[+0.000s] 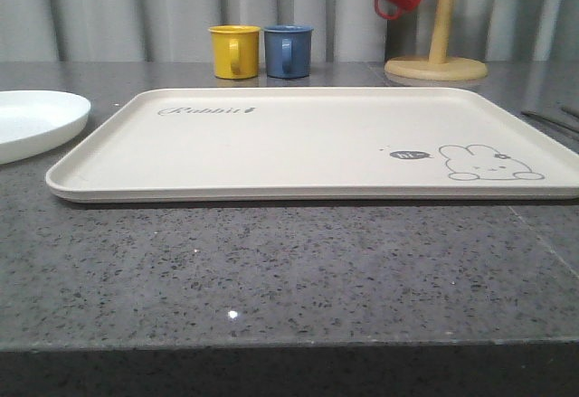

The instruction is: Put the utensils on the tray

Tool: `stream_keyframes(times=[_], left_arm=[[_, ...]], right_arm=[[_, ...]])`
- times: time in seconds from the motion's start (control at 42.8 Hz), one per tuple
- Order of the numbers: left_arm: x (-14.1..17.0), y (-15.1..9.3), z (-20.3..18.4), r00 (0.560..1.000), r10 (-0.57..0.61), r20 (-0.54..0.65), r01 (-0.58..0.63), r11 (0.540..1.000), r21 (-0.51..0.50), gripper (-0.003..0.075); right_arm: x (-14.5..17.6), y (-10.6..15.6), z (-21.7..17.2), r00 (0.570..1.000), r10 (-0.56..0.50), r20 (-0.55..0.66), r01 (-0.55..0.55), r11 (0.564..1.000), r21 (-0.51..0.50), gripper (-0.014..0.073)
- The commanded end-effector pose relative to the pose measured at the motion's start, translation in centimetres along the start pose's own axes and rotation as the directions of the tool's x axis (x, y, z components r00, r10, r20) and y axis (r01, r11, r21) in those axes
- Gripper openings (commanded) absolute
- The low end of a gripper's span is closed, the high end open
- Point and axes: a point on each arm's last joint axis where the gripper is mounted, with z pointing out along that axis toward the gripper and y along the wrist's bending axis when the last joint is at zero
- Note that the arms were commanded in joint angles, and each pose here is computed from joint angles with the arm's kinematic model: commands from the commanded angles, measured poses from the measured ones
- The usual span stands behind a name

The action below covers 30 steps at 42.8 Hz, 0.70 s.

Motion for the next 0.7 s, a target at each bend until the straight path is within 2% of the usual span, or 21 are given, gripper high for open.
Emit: stream_keyframes(times=[0.0, 0.514, 0.677], left_arm=[[-0.7, 0.0, -0.2, 0.996, -0.001, 0.094, 0.001, 1.0, -0.001, -0.002], [-0.7, 0.0, -0.2, 0.996, -0.001, 0.094, 0.001, 1.0, -0.001, -0.002], [-2.8, 0.2, -0.5, 0.971, -0.004, 0.239, 0.007, 1.0, -0.011, -0.002]], right_arm=[[-1.0, 0.0, -0.2, 0.994, -0.01, 0.106, 0.01, 1.0, 0.002, -0.0067], [-1.1, 0.0, -0.2, 0.994, -0.01, 0.113, 0.01, 1.0, 0.002, -0.0067], [-2.7, 0.0, -0.4, 0.983, 0.007, 0.185, -0.007, 1.0, 0.0, -0.0067]])
